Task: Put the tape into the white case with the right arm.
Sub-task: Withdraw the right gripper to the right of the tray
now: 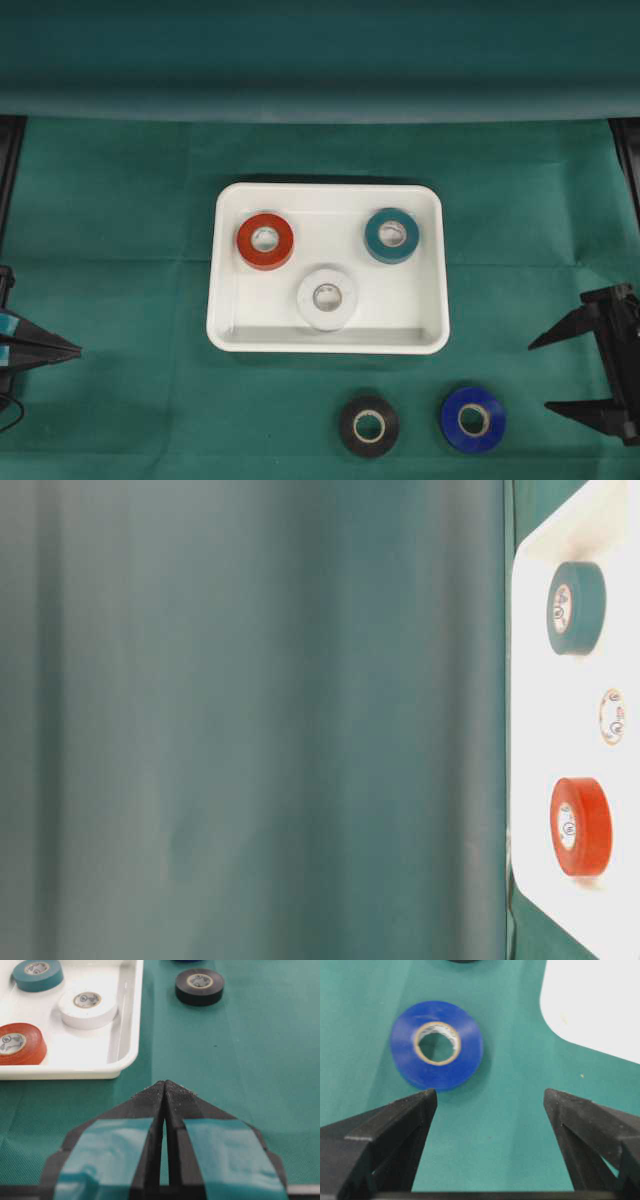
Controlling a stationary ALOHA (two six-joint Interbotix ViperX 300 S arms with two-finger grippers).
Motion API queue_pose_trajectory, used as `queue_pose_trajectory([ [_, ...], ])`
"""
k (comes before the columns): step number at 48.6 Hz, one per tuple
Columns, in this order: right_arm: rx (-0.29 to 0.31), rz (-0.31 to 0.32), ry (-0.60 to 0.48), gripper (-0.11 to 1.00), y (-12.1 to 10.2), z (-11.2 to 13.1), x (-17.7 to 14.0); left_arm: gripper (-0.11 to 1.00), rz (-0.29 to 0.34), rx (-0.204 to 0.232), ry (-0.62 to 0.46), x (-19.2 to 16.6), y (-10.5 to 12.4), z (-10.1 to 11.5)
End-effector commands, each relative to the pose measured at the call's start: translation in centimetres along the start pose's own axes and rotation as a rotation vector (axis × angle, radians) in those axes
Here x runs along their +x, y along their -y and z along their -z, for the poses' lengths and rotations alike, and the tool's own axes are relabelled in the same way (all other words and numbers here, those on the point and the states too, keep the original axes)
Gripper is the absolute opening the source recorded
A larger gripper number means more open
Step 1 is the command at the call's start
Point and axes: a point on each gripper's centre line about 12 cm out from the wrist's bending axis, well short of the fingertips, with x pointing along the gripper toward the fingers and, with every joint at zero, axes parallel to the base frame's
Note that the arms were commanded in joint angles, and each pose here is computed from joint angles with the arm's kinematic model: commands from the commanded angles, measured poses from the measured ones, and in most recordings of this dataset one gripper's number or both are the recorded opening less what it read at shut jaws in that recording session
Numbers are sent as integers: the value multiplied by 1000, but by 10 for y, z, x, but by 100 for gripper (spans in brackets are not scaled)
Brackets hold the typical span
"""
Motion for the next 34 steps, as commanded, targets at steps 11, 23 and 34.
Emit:
queue_pose_trajectory([
  [11,-3,-8,2,72,-2,-6,1,0,-2,0,15,0,0,-6],
  [23,-4,-9,3,72,-2,-7,1,0,0,0,15,0,0,-6],
  [34,-6,-12,-4,72,-3,-25,7,0,-2,1,15,0,0,-6],
])
